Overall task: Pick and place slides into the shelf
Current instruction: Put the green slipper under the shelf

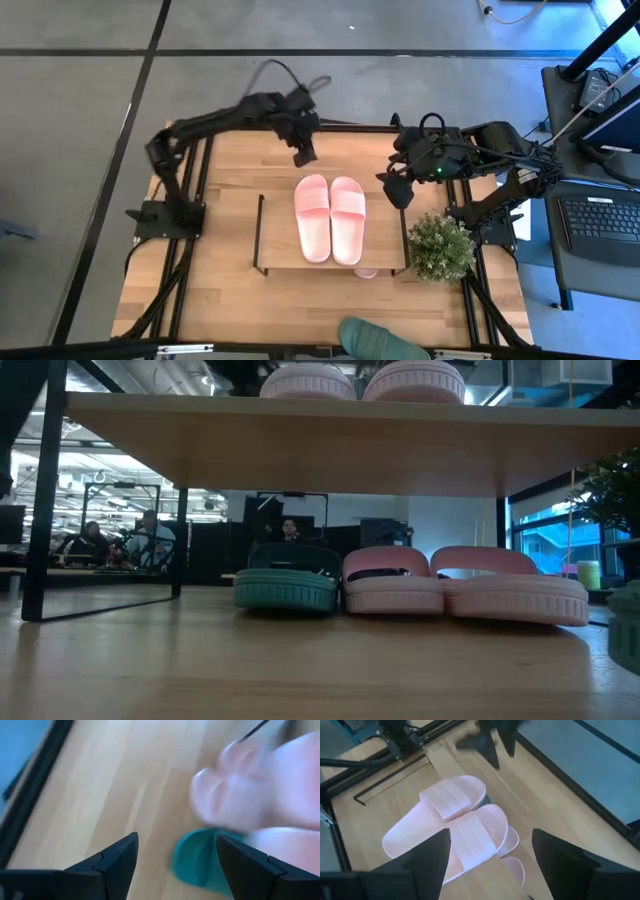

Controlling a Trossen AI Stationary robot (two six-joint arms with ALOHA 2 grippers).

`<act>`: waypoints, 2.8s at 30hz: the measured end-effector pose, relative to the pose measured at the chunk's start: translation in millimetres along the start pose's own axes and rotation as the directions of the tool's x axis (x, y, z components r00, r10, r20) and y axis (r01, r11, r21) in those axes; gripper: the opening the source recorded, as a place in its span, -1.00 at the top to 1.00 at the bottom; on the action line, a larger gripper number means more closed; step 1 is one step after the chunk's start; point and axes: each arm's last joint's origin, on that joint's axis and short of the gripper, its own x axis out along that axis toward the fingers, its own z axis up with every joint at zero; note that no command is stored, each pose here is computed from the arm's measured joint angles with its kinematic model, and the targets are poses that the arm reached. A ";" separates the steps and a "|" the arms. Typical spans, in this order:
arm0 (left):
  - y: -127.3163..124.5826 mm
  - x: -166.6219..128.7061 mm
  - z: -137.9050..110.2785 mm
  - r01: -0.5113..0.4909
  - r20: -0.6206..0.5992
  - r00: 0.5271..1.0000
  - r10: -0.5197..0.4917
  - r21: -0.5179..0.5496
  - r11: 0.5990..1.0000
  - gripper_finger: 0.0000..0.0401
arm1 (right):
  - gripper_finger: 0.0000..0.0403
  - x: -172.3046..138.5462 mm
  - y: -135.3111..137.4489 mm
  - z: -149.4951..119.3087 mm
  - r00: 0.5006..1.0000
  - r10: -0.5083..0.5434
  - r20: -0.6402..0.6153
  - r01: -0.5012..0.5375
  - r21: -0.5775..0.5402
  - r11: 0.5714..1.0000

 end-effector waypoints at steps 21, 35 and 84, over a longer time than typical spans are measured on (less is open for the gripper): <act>-134.4 -146.9 -40.5 0.339 0.462 0.756 -0.464 0.330 0.881 -0.29 | -0.39 0.2 -1.0 -1.8 1.000 -0.005 -0.023 -0.002 -0.292 0.956; -195.0 -143.0 -108.5 0.466 0.514 0.492 -0.703 0.526 0.711 -0.29 | -0.39 -2.7 17.1 -10.3 0.963 0.218 -0.158 -0.227 -0.042 0.973; -230.6 -188.7 -171.9 0.567 0.261 0.375 -0.889 0.694 0.443 -0.29 | -0.39 1.4 223.9 -276.7 0.939 0.128 -0.318 0.158 0.734 0.661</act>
